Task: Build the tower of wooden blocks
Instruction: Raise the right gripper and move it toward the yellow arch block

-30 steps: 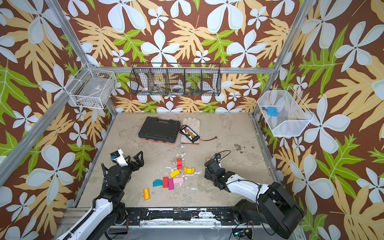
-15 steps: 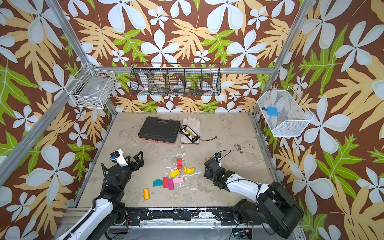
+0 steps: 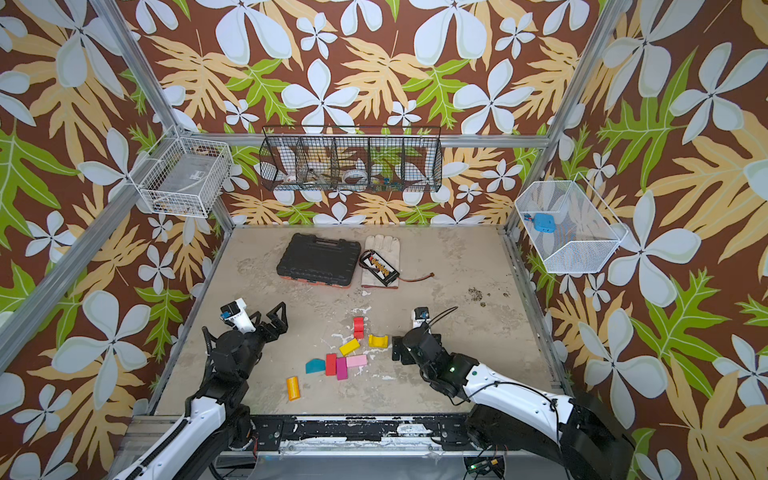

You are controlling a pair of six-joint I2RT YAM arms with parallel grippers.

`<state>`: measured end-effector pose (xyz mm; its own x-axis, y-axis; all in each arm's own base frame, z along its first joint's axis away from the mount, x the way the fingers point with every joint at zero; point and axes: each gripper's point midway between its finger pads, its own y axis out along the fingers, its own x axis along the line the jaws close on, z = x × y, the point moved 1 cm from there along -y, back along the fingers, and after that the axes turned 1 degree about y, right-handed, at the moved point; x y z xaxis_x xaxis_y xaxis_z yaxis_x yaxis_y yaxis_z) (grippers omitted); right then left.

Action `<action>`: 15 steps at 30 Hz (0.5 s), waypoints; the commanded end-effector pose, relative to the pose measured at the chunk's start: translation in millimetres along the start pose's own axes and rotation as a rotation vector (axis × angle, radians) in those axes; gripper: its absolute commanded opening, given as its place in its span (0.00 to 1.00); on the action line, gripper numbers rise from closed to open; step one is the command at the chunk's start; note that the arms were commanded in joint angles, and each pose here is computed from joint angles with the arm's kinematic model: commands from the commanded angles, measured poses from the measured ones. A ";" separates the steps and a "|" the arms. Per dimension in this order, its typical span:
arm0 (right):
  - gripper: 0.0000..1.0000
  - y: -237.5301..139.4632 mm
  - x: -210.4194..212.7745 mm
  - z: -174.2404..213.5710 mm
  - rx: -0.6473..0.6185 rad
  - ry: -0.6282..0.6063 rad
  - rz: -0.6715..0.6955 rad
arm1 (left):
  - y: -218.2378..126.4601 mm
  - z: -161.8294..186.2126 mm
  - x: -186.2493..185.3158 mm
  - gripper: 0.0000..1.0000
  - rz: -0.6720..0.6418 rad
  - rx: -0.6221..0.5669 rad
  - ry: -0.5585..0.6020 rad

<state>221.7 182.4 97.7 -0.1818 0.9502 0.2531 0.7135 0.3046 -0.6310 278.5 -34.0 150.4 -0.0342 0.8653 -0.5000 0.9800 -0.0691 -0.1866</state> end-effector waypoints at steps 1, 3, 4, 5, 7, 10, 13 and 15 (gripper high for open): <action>0.96 -4.4 19.7 -6.0 -0.041 0.002 -0.026 | -0.1 -3.1 -3.1 1.00 0.016 -0.014 -0.004; 0.95 -1.9 34.0 -0.9 -0.026 -0.022 -0.032 | 0.0 -3.1 -3.3 1.00 0.017 -0.014 -0.004; 0.94 0.3 39.6 1.8 -0.018 -0.035 -0.029 | 0.0 -3.1 -2.9 1.00 0.015 -0.014 -0.004; 0.93 3.5 45.4 5.0 -0.007 -0.048 -0.021 | 0.3 -3.3 -3.6 1.00 0.018 -0.013 -0.004; 0.92 12.4 52.4 12.5 0.024 -0.071 0.000 | 0.8 -2.6 -3.6 1.00 0.018 -0.010 -0.002; 0.87 27.9 61.4 21.1 0.072 -0.099 0.021 | 2.4 -2.0 -4.2 1.00 0.018 -0.003 -0.002; 0.82 41.0 63.6 25.9 0.104 -0.127 0.072 | 3.4 -0.9 -4.2 1.00 0.017 0.004 -0.001; 0.80 47.3 61.3 29.6 0.119 -0.141 0.108 | 3.7 -0.5 -4.0 1.00 0.016 0.005 0.000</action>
<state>220.8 262.4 67.8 -0.2417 0.9617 0.1295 0.6435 0.2587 -0.7204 279.6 -35.9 141.3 -0.0432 0.8664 -0.4974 0.9721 -0.0784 -0.2210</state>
